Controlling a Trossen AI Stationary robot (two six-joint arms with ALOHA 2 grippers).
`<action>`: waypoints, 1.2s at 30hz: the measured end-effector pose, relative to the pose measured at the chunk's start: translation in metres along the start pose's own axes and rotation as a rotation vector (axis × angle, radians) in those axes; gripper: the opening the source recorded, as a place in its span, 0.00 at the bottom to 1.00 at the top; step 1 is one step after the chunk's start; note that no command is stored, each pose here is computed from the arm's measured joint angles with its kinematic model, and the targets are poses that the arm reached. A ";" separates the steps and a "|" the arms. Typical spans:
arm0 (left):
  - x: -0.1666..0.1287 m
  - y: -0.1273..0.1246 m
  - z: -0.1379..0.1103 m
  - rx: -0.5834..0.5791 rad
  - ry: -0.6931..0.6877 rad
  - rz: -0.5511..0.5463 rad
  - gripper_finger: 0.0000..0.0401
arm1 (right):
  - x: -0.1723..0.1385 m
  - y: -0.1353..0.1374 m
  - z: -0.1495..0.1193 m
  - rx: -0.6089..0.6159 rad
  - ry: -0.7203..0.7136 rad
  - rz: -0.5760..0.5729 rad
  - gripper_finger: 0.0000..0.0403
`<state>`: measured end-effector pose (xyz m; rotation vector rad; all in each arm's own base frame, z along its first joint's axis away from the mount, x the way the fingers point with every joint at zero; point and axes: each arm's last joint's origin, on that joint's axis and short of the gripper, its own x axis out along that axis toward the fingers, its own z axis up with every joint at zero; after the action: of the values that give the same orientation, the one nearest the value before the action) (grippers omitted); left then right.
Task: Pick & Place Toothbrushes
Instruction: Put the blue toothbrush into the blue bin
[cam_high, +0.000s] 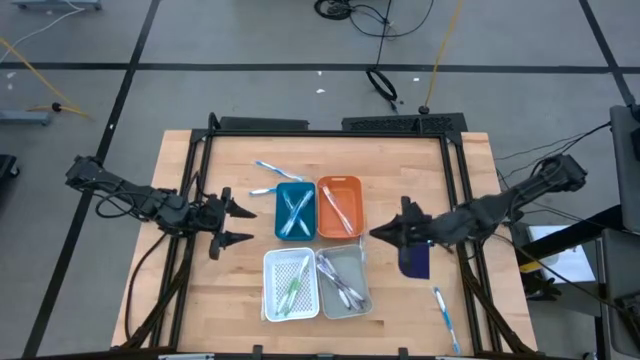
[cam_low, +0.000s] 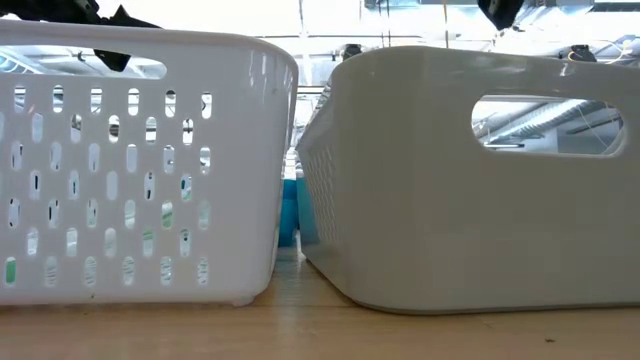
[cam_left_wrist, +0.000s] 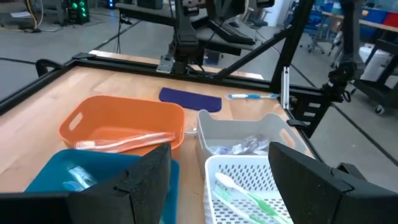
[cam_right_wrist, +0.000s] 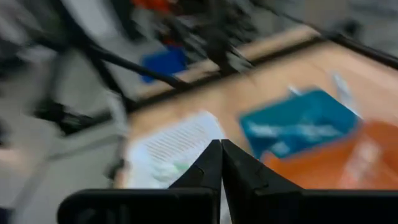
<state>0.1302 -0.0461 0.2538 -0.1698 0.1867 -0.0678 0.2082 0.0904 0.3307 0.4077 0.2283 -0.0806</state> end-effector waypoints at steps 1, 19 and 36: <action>0.000 0.000 0.000 -0.001 -0.003 0.000 0.68 | -0.003 -0.004 0.000 -0.004 -0.040 0.055 0.00; 0.008 0.012 0.006 -0.078 -0.028 0.092 0.68 | -0.061 -0.062 -0.009 -0.129 -0.410 0.265 0.00; 0.049 0.071 0.066 -0.093 0.376 0.479 0.68 | -0.094 -0.079 -0.016 -0.254 -0.557 0.266 0.00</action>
<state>0.1945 0.0305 0.2968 -0.2006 0.6008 0.3889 0.1039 0.0275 0.3079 0.1479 -0.3626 0.0973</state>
